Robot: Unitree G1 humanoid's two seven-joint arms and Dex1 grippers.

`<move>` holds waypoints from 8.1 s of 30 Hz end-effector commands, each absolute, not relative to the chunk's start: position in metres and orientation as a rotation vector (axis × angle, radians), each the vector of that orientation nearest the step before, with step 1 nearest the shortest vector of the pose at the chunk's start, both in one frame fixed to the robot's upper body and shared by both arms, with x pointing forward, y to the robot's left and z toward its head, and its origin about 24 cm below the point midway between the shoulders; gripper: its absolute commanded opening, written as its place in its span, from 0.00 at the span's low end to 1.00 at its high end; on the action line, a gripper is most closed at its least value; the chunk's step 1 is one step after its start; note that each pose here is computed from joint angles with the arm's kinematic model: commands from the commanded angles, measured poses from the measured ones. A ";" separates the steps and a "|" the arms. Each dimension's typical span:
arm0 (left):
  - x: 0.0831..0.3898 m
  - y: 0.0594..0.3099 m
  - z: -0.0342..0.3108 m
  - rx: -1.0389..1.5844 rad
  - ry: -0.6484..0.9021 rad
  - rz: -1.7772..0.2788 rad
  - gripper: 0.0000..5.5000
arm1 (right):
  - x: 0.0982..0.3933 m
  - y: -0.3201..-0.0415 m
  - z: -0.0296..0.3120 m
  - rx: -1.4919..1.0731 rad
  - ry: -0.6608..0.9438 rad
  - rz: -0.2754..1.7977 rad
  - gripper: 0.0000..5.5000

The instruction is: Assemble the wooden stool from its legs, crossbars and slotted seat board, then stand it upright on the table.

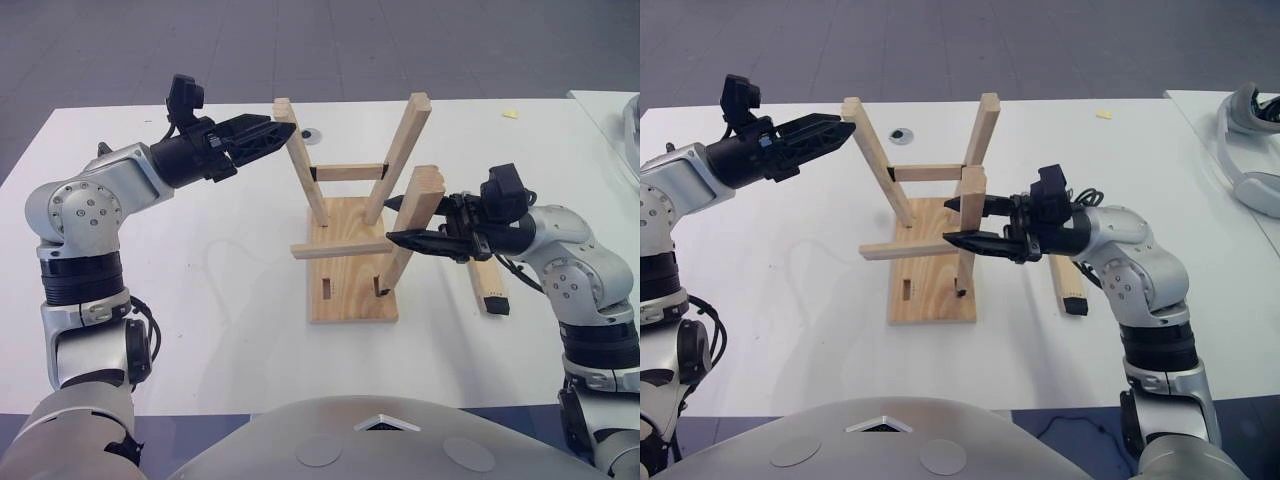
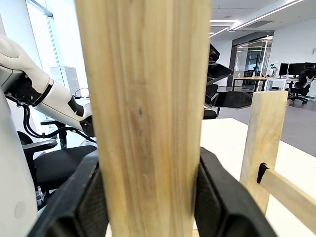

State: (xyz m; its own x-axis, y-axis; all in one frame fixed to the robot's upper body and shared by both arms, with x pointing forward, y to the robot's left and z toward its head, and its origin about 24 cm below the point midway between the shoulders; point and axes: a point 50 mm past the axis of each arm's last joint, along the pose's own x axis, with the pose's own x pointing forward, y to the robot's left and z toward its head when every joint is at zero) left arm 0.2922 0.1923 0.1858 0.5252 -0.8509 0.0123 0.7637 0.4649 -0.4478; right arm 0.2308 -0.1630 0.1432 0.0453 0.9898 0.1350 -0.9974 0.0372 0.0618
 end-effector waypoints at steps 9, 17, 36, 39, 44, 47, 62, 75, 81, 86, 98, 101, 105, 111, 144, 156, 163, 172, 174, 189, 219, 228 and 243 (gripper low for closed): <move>0.296 0.189 0.189 -0.396 0.240 -1.017 0.98 | 0.234 -0.153 0.147 0.153 -0.115 1.572 0.37; 0.295 0.190 0.188 -0.398 0.244 -1.014 0.98 | 0.232 -0.164 0.128 0.157 -0.043 1.537 0.37; 0.288 0.182 0.180 -0.423 0.262 -1.034 0.98 | 0.248 -0.171 0.131 0.127 -0.037 1.545 0.37; 0.287 0.180 0.179 -0.427 0.262 -1.037 0.98 | 0.250 -0.173 0.130 0.112 -0.019 1.558 0.37; 0.285 0.179 0.178 -0.437 0.259 -1.033 0.98 | 0.248 -0.176 0.126 0.089 0.026 1.590 0.37; 0.285 0.178 0.177 -0.442 0.259 -1.030 0.98 | 0.243 -0.177 0.120 0.078 0.048 1.598 0.37; 0.284 0.179 0.177 -0.443 0.254 -1.012 0.98 | 0.214 -0.175 0.073 0.092 0.067 1.453 0.37; 0.282 0.179 0.173 -0.467 0.232 -0.982 0.98 | 0.194 -0.167 0.039 0.130 0.172 1.399 0.37; 0.284 0.178 0.173 -0.466 0.223 -0.984 0.98 | 0.199 -0.167 0.037 0.159 0.198 1.364 0.37; 0.283 0.177 0.171 -0.471 0.220 -0.979 0.98 | 0.217 -0.172 0.045 0.194 0.246 1.230 0.37; 0.283 0.176 0.169 -0.487 0.218 -0.970 0.98 | 0.214 -0.169 0.033 -0.005 0.278 1.182 0.37; 0.283 0.176 0.169 -0.490 0.215 -0.967 0.98 | 0.212 -0.170 0.031 0.021 0.312 1.180 0.37; 0.282 0.176 0.168 -0.494 0.214 -0.965 0.98 | 0.209 -0.171 0.030 0.078 0.356 1.180 0.37; 0.281 0.175 0.167 -0.499 0.212 -0.962 0.98 | 0.207 -0.174 0.028 0.081 0.385 1.193 0.47; 0.227 0.201 0.005 0.295 0.648 -0.828 0.98 | 0.253 -0.285 0.098 -0.458 0.244 0.225 0.77; 0.219 0.218 -0.007 0.197 0.662 -0.682 0.98 | 0.237 -0.267 0.043 -0.008 0.549 0.037 0.77; 0.206 0.210 0.001 0.426 0.681 -0.865 0.98 | 0.235 -0.275 0.038 0.022 0.598 -0.012 0.77; 0.218 0.176 0.005 0.403 0.610 -0.939 0.98 | 0.230 -0.272 0.032 -0.008 0.615 0.019 0.77; 0.221 0.172 0.005 0.401 0.604 -0.940 0.98 | 0.234 -0.272 0.035 -0.018 0.598 0.029 0.77; 0.234 0.147 0.007 0.325 0.540 -0.933 0.98 | 0.250 -0.275 0.013 -0.102 0.703 0.084 0.62; 0.327 0.115 0.308 -0.768 -0.198 -1.090 0.98 | 0.315 -0.143 0.295 0.305 -0.260 0.978 0.39; 0.303 0.104 0.294 -0.782 -0.047 -1.444 0.98 | 0.287 -0.121 0.282 0.593 -0.078 1.325 0.38; 0.312 0.113 0.270 -0.824 0.104 -1.427 0.98 | 0.282 -0.140 0.252 0.567 0.127 1.318 0.38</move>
